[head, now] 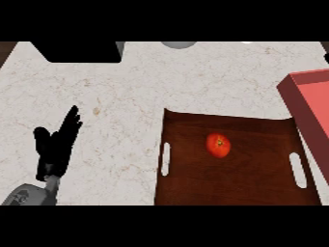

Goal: Pick the tomato from the tray and place it in the cardboard box

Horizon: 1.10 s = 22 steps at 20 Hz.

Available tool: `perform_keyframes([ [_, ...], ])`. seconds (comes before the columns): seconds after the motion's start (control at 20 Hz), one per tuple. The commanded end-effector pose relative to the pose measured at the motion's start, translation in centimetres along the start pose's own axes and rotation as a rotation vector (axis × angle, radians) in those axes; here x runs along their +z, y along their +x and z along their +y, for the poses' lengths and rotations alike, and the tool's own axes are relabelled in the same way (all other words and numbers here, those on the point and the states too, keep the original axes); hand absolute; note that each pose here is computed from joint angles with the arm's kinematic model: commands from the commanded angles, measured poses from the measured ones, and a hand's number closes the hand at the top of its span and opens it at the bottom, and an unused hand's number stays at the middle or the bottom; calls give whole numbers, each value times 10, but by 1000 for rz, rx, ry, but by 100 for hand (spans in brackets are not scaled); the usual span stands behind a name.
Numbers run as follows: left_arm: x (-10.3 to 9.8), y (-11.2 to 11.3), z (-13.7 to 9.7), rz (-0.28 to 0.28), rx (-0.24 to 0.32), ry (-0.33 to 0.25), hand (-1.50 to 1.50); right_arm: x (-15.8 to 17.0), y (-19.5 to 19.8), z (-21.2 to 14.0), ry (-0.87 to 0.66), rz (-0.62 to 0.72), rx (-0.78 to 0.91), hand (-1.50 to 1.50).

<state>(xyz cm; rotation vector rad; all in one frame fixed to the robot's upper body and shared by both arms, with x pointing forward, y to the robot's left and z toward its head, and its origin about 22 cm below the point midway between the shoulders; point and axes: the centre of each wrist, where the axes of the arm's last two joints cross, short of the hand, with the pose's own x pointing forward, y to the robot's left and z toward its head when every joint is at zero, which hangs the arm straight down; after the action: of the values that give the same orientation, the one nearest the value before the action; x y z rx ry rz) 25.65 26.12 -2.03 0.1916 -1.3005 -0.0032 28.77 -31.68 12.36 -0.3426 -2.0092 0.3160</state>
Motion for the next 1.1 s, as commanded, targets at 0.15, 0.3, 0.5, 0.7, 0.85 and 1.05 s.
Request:
perform_keyframes([
  [0.15, 5, 35, 42, -112, 43, 0, 0, 43, 2, 36, -231, 211, -185, -150],
  [0.3, -2, 44, 47, -122, 86, 18, 0, 68, -29, -17, -420, 338, 276, -150],
  [0.5, 3, 54, 64, -122, 116, -22, 0, 103, 5, 59, -670, 60, 68, -150],
  [0.7, 11, 55, 76, -117, 127, -46, 0, 130, 40, 93, -568, -33, 137, -150],
  [0.85, 20, 46, 56, -116, 125, -51, 0, 150, 39, 101, -371, 118, 232, -150],
  [1.05, 16, 58, 62, -137, 128, -75, 0, 163, 24, 75, -206, 368, 487, -150],
])
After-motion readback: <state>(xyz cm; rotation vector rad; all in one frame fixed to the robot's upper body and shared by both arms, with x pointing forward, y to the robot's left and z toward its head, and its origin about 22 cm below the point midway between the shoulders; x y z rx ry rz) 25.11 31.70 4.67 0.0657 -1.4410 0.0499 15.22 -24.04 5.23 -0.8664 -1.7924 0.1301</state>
